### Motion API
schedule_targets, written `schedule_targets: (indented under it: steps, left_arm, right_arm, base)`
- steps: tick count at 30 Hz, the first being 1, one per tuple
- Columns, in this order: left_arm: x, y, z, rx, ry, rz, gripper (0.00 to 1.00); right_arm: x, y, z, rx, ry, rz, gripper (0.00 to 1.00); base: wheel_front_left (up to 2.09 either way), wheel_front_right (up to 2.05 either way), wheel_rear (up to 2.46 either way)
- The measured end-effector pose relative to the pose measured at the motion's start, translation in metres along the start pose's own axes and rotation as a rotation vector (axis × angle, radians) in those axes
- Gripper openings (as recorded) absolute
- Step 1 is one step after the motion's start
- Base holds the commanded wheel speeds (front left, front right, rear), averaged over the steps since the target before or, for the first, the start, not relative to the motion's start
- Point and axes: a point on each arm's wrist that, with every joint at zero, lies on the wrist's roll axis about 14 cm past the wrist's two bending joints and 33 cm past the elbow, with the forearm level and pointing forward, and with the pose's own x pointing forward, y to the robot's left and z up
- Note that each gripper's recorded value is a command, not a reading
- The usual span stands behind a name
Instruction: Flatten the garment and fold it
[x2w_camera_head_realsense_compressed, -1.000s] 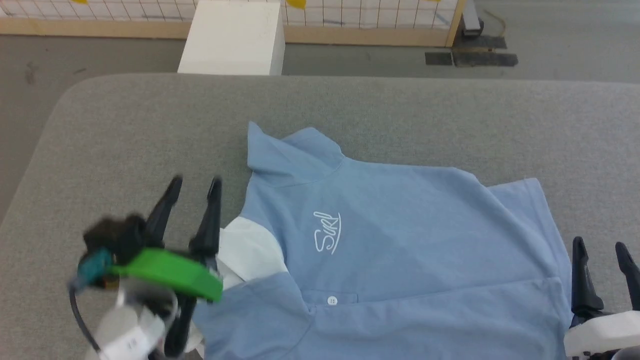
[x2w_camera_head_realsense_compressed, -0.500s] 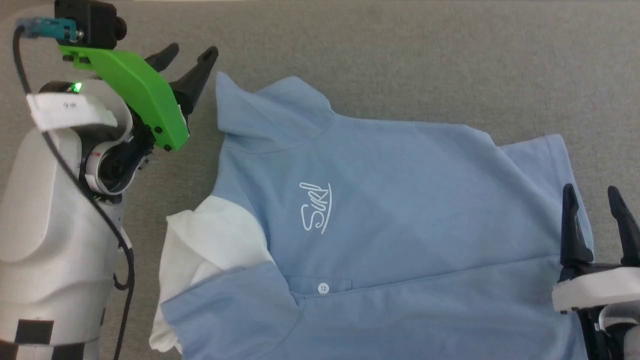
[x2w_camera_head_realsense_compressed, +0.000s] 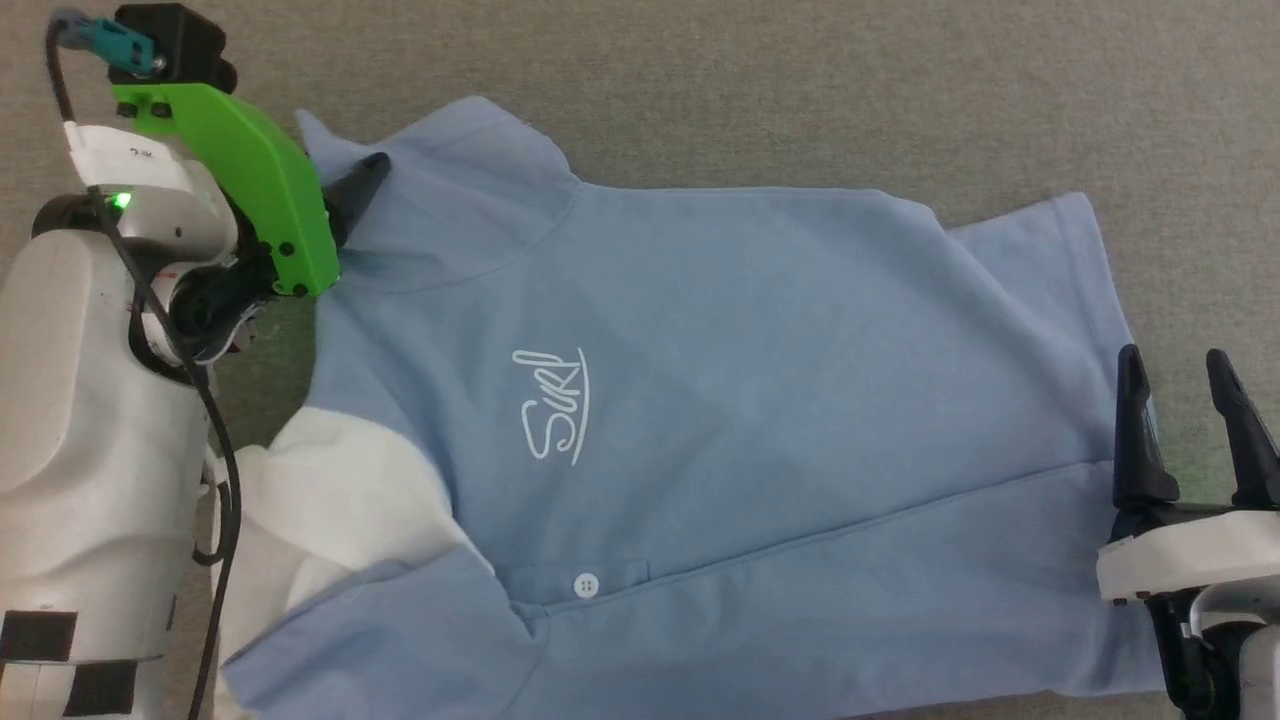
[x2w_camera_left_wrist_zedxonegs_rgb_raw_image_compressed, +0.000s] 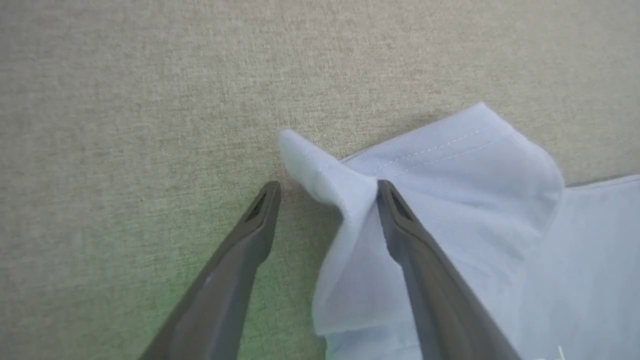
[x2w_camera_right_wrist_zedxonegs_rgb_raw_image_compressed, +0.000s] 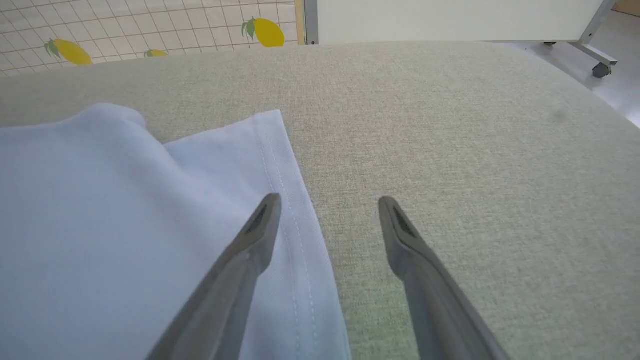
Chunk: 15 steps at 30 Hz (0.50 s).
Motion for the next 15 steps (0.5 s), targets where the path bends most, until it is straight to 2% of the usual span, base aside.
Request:
schedule_targets:
  steps: [1, 2, 3, 10, 15]
  left_arm:
    - [0.004, 0.001, -0.004, -0.004, 0.015, 0.003, 1.0]
    - [0.008, 0.002, -0.008, -0.003, 0.027, 0.004, 0.48]
    - [0.01, 0.003, -0.009, 0.004, 0.031, 0.005, 0.0]
    - [0.012, 0.0, -0.006, 0.018, -0.012, -0.01, 0.0]
    - [-0.002, -0.007, -0.011, 0.035, -0.033, -0.022, 0.0]
  right_arm:
    - [0.0, -0.002, -0.002, -0.002, 0.005, -0.006, 1.0]
    - [0.0, -0.004, -0.003, -0.003, 0.008, -0.011, 1.0]
    - [0.0, -0.005, -0.004, -0.005, 0.011, -0.016, 1.0]
    - [0.003, -0.007, 0.008, -0.033, -0.01, -0.019, 1.0]
    - [0.016, 0.011, 0.057, -0.04, -0.108, 0.027, 1.0]
  base:
    - [0.0, 0.0, 0.0]
    - [0.0, 0.0, 0.0]
    - [0.0, 0.0, 0.0]
    - [0.0, 0.0, 0.0]
    - [0.0, 0.0, 0.0]
